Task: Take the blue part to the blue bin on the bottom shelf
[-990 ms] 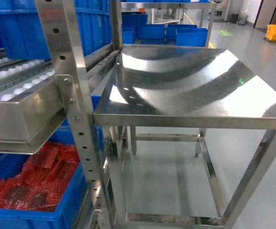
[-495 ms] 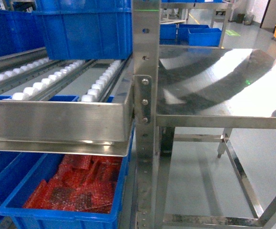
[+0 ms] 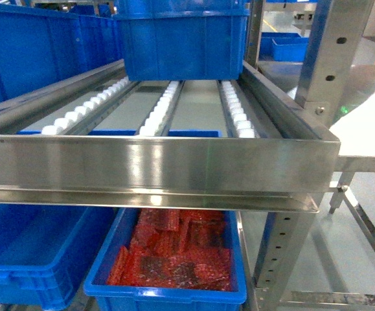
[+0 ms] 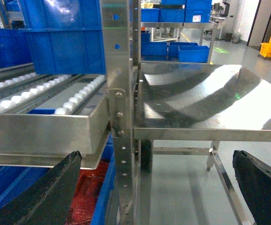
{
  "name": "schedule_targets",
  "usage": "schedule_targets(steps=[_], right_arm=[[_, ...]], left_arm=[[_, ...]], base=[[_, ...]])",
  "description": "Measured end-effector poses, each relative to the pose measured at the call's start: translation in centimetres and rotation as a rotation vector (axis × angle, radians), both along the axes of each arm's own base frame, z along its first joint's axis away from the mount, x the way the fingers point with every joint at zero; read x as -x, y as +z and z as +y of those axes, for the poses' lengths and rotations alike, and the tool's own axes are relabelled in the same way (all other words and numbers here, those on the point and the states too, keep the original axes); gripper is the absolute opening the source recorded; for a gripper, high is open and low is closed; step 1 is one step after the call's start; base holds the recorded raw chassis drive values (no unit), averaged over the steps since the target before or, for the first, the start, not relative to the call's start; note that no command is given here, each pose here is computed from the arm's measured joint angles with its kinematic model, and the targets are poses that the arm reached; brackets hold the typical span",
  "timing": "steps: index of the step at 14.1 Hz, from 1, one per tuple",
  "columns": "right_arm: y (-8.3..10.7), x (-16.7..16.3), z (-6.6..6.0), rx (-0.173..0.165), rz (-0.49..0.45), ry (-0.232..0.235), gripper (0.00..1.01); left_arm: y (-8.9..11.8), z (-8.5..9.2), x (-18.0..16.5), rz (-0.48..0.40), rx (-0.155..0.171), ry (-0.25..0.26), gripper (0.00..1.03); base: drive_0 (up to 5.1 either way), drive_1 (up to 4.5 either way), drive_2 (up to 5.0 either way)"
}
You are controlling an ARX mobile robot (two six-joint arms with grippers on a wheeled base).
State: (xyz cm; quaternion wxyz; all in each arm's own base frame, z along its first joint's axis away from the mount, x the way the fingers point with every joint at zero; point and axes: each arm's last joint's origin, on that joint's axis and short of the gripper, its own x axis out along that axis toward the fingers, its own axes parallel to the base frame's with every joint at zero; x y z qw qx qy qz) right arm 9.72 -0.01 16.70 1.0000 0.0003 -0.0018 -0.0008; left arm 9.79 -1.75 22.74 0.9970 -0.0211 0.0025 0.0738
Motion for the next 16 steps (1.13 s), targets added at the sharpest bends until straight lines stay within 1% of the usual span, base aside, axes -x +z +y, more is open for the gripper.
schedule_targets(steps=[9, 16], right_arm=[[0.0, 0.0, 0.0, 0.0, 0.0, 0.001, 0.98], [-0.01, 0.0, 0.01, 0.0, 0.001, 0.005, 0.98]], left_arm=[[0.01, 0.0, 0.0, -0.001, 0.0, 0.001, 0.43], [0.01, 0.0, 0.01, -0.001, 0.0, 0.0, 0.43]], base=[[-5.0, 2.4, 2.4], [-0.1, -0.05, -0.1]])
